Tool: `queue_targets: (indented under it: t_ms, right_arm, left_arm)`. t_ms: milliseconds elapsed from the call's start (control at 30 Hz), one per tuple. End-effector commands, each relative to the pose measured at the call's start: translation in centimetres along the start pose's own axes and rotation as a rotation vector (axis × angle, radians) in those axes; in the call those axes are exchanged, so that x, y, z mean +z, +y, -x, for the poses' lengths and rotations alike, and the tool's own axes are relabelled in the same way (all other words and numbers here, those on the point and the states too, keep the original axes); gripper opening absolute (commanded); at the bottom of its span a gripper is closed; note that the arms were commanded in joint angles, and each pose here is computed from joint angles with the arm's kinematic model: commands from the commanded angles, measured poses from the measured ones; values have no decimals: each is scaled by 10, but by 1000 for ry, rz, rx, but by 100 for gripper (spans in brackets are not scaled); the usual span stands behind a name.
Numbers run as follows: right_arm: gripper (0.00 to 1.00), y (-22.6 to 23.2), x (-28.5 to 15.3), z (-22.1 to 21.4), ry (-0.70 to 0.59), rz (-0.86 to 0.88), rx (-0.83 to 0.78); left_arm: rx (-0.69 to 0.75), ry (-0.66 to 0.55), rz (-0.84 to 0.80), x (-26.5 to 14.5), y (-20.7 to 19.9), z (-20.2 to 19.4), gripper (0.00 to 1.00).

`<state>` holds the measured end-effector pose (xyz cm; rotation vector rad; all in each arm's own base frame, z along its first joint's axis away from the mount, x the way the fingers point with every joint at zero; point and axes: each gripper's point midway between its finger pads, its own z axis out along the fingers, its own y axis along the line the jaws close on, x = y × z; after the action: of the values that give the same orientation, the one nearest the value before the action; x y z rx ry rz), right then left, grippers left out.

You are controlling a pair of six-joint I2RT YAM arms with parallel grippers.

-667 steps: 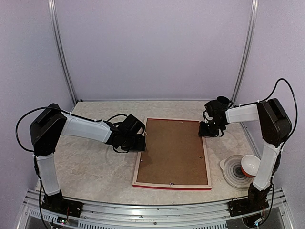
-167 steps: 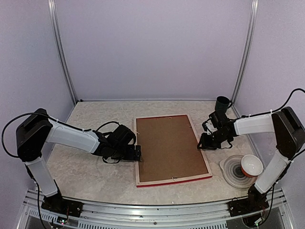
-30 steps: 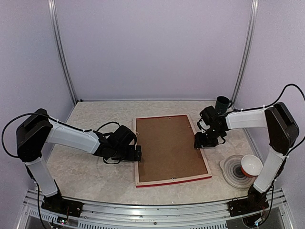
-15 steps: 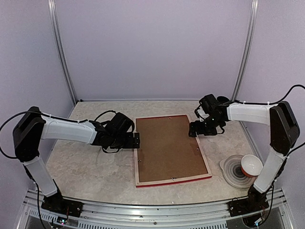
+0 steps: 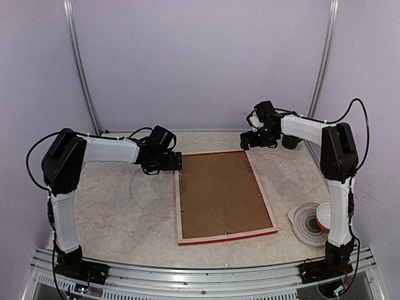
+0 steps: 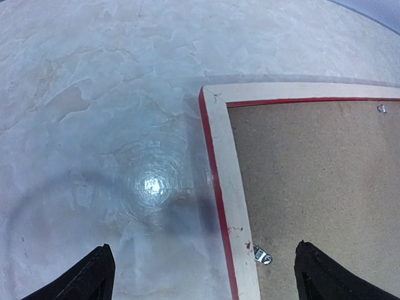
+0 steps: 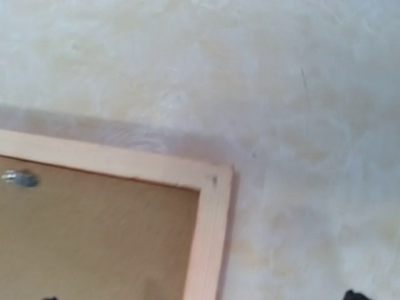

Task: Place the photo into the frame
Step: Press the fastener onto the backboard.

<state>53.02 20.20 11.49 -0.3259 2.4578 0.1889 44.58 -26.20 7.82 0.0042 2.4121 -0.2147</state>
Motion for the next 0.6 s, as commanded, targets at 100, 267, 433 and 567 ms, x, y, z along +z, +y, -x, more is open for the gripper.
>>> queue_targets:
  t_ms: [100, 267, 433, 567]
  right_arm:
    - [99, -10, 28, 21, -52, -54, -211]
    - [99, -20, 36, 18, -40, -17, -152]
    - [99, -14, 27, 17, -55, 41, -144]
    - [99, -10, 18, 17, -67, 64, -145]
  left_arm:
    - [65, 145, 10, 46, 7, -41, 97]
    - [84, 136, -21, 48, -1, -36, 84]
    - [104, 146, -49, 53, -9, -34, 71]
    - [115, 146, -58, 60, -14, -32, 70]
